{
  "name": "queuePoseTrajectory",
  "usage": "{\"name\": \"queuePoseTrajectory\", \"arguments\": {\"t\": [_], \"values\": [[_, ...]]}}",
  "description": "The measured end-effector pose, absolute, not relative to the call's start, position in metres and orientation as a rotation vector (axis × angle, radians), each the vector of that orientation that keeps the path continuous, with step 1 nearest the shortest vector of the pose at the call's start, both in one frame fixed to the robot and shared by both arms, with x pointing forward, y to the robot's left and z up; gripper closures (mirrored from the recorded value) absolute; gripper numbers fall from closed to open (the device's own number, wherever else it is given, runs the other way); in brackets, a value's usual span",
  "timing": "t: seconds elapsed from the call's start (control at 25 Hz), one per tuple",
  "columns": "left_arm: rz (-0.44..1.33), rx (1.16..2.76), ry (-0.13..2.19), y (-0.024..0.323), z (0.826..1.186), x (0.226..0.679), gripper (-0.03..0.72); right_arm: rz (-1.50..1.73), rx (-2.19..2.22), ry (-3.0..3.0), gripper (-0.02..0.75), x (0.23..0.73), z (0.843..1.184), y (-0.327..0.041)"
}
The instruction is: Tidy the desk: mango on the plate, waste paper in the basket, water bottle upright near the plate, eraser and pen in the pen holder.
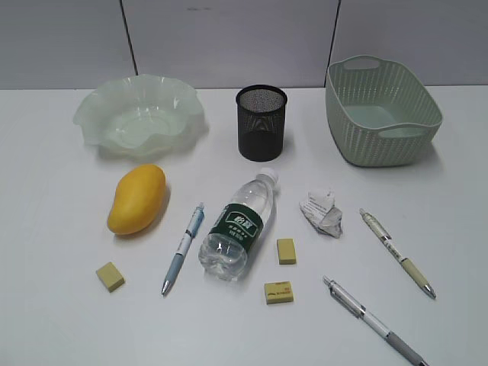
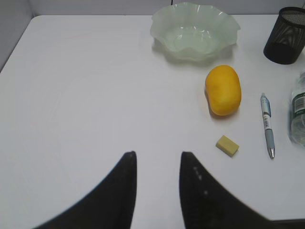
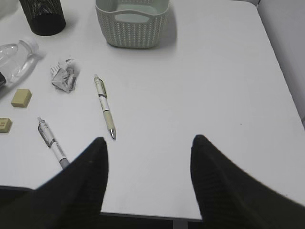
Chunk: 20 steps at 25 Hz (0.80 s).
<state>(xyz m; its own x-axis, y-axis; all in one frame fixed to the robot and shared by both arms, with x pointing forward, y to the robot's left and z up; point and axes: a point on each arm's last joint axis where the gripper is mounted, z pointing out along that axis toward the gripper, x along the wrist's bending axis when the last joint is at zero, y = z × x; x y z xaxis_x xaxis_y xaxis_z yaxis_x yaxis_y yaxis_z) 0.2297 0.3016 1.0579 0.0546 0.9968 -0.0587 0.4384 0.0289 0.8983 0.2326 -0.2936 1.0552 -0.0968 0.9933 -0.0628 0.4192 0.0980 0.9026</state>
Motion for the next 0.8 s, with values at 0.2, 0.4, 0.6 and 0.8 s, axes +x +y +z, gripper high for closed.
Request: {"name": "queuePoseTrajectory", "arguments": {"t": [0.2, 0.4, 0.6, 0.8], "values": [[0.876, 1.527, 1.500, 0.3016, 1.0579, 0.2297, 0.449, 0.967, 1.417, 1.626, 0.293, 0.2326, 1.0552, -0.2936], [0.876, 1.527, 1.500, 0.3016, 1.0579, 0.2297, 0.449, 0.967, 1.417, 1.626, 0.293, 0.2326, 1.0552, -0.2936], [0.876, 1.527, 1.500, 0.3016, 1.0579, 0.2297, 0.449, 0.967, 1.417, 1.626, 0.293, 0.2326, 1.0552, -0.2936], [0.884, 1.528, 1.502, 0.3021, 1.0579, 0.2298, 0.327, 0.967, 1.417, 1.626, 0.293, 0.2326, 1.0552, -0.2936]]}}
